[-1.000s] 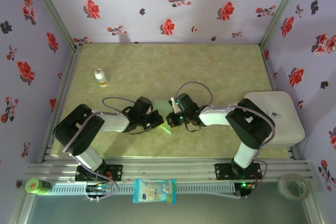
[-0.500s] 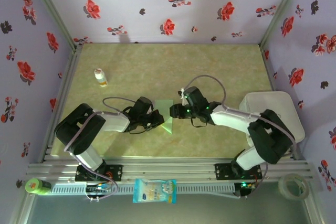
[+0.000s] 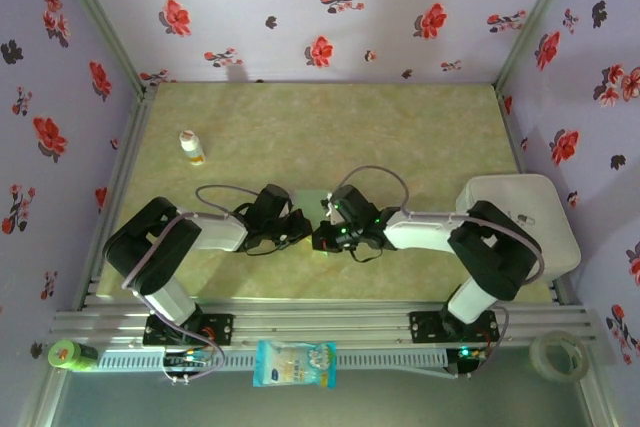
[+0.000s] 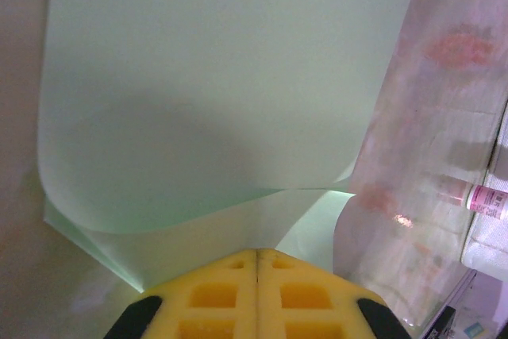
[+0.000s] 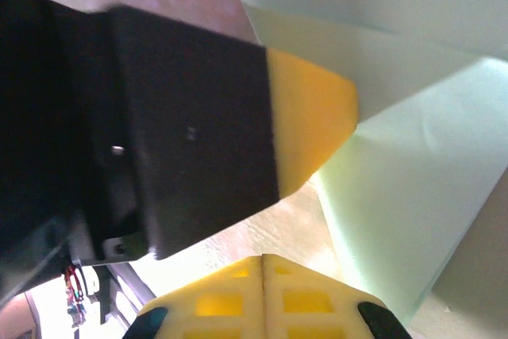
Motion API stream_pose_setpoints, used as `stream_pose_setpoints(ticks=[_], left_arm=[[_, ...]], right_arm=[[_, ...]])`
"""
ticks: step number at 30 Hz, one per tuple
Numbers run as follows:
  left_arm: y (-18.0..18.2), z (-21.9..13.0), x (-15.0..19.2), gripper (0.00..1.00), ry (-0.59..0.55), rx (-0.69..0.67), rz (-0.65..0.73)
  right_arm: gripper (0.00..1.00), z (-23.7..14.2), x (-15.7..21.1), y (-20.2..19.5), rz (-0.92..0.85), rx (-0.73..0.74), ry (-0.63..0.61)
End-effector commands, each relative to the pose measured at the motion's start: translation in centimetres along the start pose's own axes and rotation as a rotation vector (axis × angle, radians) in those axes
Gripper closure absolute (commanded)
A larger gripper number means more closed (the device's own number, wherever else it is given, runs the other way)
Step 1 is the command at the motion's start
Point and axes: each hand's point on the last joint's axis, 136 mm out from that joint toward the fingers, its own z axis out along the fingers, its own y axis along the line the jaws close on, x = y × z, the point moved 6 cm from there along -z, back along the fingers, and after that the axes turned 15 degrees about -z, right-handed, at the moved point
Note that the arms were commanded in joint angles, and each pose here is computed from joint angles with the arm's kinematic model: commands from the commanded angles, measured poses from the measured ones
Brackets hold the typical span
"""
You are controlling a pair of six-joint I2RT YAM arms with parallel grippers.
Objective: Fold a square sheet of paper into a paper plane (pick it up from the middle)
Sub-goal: Third fold the triangle at the center of the table.
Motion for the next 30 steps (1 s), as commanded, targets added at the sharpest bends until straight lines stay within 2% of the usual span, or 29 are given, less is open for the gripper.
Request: stream_pose_setpoints(ticks=[1,11,18,26,30], left_arm=[[2.2,0.3,0.2,1.0,-0.011,-0.092,0.006],[2.2,0.3,0.2,1.0,-0.013,-0.094,0.01],[2.3,0.3,0.2,1.0,-0.014,-0.099,0.007],[2.5,0.3,0.2,1.0,-0.014,-0.103,0.005],[2.5,0.3,0.2,1.0,-0.017,-0.102,0.002]], right_arm=[[1.0,0.3,-0.7,0.2,0.024,0.012,0.004],[1.0,1.2,-0.5,-0.5,0.034,0.046,0.032],[1.0,1.5,1.5,-2.1,0.078,0.078,0.07],[0.98,0.5,3.7,-2.0,0.137,-0.002,0.064],[0.96,-0.9,3.3,-1.3,0.13,-0.009,0.033]])
